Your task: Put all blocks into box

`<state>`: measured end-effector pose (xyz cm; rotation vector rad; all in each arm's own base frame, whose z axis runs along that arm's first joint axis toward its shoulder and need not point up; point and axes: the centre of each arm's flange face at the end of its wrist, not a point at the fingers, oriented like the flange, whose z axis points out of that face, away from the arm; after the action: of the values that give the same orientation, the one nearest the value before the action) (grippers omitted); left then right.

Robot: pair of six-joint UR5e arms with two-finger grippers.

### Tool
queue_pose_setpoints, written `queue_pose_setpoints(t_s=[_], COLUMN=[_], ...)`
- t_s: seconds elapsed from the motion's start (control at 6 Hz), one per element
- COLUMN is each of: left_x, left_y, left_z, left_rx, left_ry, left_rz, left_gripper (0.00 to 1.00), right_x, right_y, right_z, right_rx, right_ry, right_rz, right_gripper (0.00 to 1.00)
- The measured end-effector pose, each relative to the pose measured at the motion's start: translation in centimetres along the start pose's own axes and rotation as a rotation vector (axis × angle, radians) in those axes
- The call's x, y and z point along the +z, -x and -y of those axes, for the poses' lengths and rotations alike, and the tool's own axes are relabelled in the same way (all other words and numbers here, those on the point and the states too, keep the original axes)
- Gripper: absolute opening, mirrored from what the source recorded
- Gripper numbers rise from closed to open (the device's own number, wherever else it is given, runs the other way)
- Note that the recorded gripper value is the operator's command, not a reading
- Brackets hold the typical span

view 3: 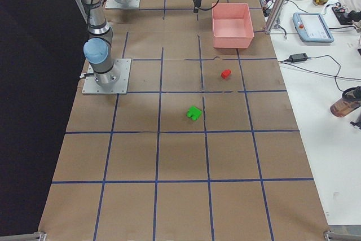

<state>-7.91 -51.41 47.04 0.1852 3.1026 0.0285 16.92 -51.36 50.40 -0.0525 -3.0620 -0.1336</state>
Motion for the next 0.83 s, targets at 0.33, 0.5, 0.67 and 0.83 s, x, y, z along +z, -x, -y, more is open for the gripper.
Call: queue_pose_setpoints(t_s=[0.33, 0.5, 0.67, 0.83], left_x=[-0.10, -0.11, -0.11, -0.10], left_y=[0.00, -0.01, 0.03, 0.03], left_z=[-0.07, -0.08, -0.08, -0.08], left_rx=[0.001, 0.001, 0.001, 0.001], left_ry=[0.000, 0.000, 0.000, 0.000], left_rz=[0.000, 0.000, 0.000, 0.000], left_gripper=[1.00, 1.00, 1.00, 1.00], right_x=[0.09, 0.09, 0.10, 0.11], right_y=[0.00, 0.00, 0.00, 0.00], right_z=[-0.07, -0.07, -0.08, -0.09], right_rx=[0.000, -0.001, -0.001, -0.001], right_ry=[0.007, 0.007, 0.008, 0.009], right_rz=[-0.001, -0.001, -0.001, -0.001], right_gripper=[1.00, 1.00, 1.00, 1.00])
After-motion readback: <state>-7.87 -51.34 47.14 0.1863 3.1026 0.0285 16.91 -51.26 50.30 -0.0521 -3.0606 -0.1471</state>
